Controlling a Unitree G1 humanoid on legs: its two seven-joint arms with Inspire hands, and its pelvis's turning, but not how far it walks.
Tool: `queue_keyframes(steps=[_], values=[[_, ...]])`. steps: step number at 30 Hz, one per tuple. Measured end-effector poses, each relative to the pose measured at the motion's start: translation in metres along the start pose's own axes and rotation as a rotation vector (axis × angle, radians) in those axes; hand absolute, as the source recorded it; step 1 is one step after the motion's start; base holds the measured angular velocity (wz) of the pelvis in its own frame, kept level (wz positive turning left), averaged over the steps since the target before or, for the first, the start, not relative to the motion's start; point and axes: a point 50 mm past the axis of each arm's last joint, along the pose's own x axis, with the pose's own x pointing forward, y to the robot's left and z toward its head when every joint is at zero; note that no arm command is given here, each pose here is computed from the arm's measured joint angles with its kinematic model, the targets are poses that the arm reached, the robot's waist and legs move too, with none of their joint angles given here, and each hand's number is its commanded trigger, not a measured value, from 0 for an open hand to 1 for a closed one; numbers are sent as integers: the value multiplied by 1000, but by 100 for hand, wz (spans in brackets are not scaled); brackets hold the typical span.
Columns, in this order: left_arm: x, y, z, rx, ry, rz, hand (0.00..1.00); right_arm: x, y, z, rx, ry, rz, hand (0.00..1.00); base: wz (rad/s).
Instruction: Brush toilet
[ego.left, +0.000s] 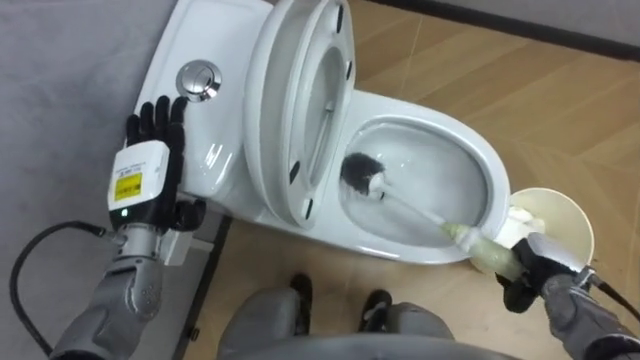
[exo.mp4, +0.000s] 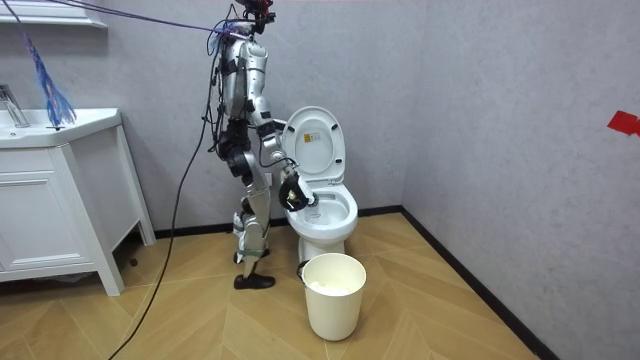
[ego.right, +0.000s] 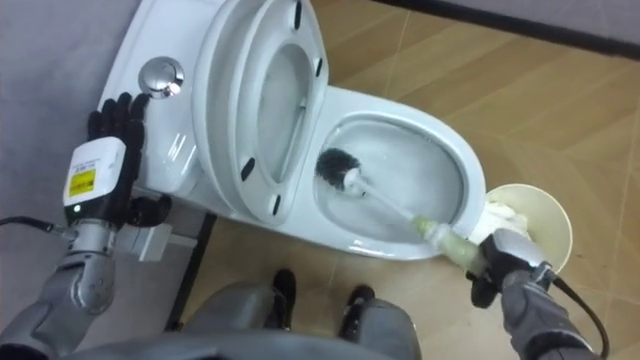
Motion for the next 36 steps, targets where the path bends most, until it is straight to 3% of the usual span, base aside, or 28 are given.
queue_keyframes(steps=[8, 18, 29, 36], values=[[-7, 2, -12, 44, 30, -11, 0, -16, 21, -9, -138, 0, 32, 100, -10], [10, 10, -3, 51, -10, 28, 0, -6, 4, -6, -179, 15, 16, 100, 7], [65, 50, 53, 9, -234, 205, 0, 23, -110, 1, -284, 66, -179, 100, 16], [80, 76, 71, 15, -336, 290, 0, 25, -186, 23, -236, 83, -349, 100, 7]])
